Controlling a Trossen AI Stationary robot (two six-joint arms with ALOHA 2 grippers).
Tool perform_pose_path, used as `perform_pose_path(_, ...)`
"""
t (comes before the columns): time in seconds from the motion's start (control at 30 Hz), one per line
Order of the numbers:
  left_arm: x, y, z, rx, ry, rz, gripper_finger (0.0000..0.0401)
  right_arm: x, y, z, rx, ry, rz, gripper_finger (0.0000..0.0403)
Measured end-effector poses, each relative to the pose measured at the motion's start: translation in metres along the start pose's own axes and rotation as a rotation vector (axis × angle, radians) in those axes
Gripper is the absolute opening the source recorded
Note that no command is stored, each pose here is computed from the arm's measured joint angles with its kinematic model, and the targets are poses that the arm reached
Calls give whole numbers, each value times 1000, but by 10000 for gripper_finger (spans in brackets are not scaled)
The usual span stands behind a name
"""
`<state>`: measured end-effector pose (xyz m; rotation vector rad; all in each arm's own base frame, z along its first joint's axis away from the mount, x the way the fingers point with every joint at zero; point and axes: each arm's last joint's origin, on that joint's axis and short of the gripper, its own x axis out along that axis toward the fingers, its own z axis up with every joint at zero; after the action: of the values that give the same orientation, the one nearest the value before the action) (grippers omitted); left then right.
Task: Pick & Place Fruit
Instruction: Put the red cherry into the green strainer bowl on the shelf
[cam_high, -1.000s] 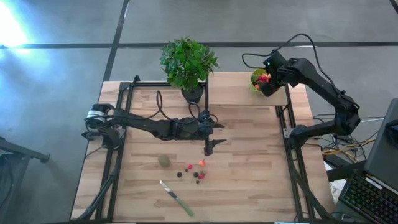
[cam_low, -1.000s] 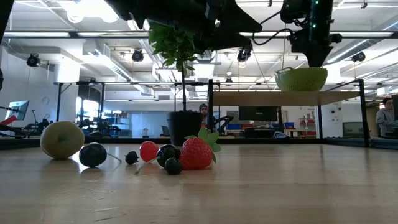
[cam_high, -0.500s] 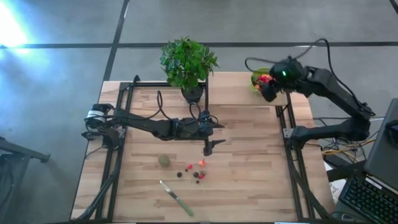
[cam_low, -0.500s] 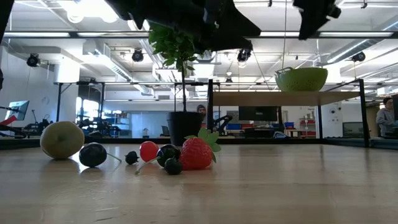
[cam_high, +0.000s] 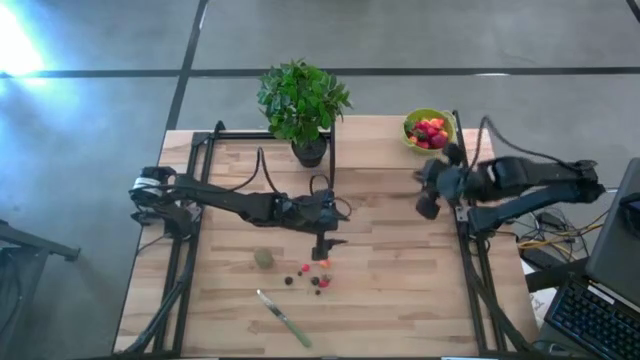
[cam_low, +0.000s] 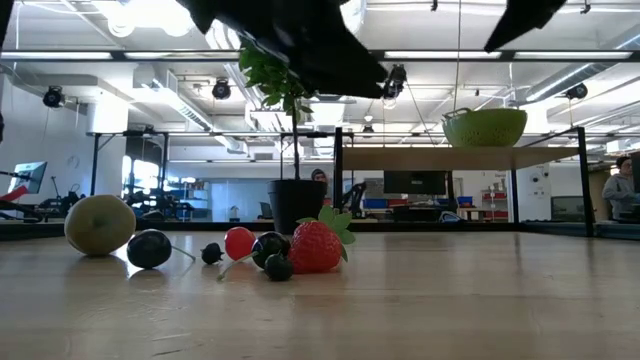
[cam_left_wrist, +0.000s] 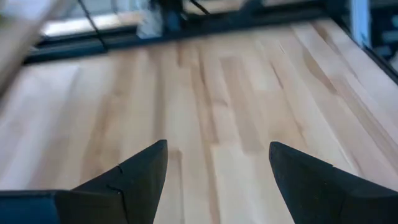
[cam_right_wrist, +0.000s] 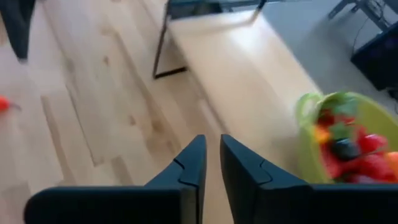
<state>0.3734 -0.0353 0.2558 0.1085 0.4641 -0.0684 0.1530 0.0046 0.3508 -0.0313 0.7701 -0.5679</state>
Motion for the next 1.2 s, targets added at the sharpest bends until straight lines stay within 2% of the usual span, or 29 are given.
perform_pose_path(0.13,-7,-17,-5,24,115,-52,284,11,21,-21,-38,29,30,32)
perform_pose_path(0.37,-20,-44,-18,-120,312,-92,284,34,46,-49,-48,48,63,31)
perform_pose_path(0.53,-26,-61,-30,-130,432,-111,284,50,55,-60,-37,12,82,44)
perform_pose_path(0.83,-26,-68,-35,-242,469,-54,284,59,61,-65,-8,-26,102,79)
perform_pose_path(1.03,-10,-71,-52,-306,545,-14,284,61,62,-67,-4,-34,102,102)
perform_pose_path(1.2,2,-74,-68,-307,615,15,284,62,62,-68,-5,-40,82,112)
